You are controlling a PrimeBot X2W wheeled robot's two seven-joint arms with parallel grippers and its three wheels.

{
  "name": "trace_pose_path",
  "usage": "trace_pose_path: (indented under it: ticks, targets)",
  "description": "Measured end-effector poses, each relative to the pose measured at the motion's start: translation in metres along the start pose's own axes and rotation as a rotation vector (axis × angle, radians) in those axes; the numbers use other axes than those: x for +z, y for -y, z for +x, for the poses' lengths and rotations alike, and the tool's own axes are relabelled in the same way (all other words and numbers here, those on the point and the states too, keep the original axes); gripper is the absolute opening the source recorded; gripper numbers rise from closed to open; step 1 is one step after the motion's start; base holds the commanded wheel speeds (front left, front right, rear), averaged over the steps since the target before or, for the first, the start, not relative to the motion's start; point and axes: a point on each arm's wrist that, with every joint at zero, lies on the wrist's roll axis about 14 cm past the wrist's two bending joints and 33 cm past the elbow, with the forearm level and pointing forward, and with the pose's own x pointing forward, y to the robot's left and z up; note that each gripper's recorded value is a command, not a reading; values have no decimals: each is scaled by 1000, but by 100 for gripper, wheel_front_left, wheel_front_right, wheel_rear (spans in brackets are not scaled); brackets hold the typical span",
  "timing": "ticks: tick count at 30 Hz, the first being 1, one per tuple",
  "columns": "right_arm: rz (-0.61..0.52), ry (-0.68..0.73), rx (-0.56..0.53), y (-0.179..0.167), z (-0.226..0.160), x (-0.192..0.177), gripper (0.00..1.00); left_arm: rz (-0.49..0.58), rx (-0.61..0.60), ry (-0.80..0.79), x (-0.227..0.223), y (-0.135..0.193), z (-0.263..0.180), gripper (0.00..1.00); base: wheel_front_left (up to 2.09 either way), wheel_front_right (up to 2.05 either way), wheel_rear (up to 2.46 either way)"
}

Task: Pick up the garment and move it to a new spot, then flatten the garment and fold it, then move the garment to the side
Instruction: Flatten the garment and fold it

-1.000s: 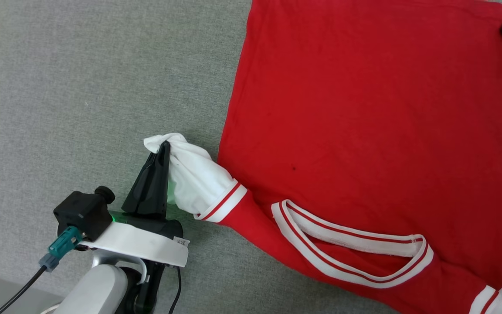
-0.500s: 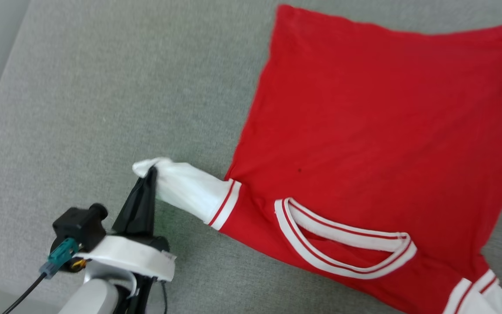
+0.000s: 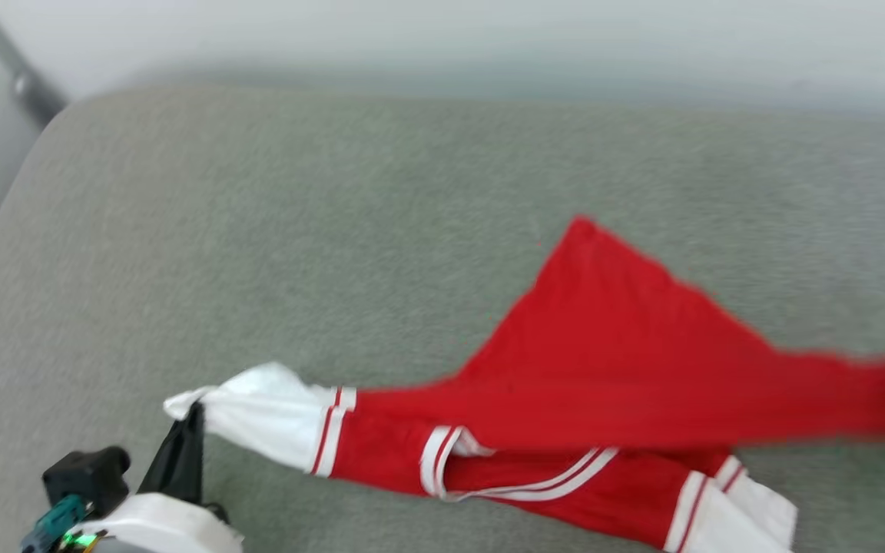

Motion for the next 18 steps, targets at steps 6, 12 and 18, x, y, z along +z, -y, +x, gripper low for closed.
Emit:
trace_pose_path:
  ticks: [6, 12, 18]
  targets:
    - [150, -200, 28, 0, -24, -134, 0, 4, -49, -16, 1, 14, -1, 0, 0, 0, 0]
    - [302, -254, 69, -22, -36, -203, 100, 17, -101, -15, 4, 32, 7, 0, 0, 0, 0]
    - [311, 86, 3, -5, -38, -148, 100, 31, -136, -20, 6, 44, 13, 0, 0, 0, 0]
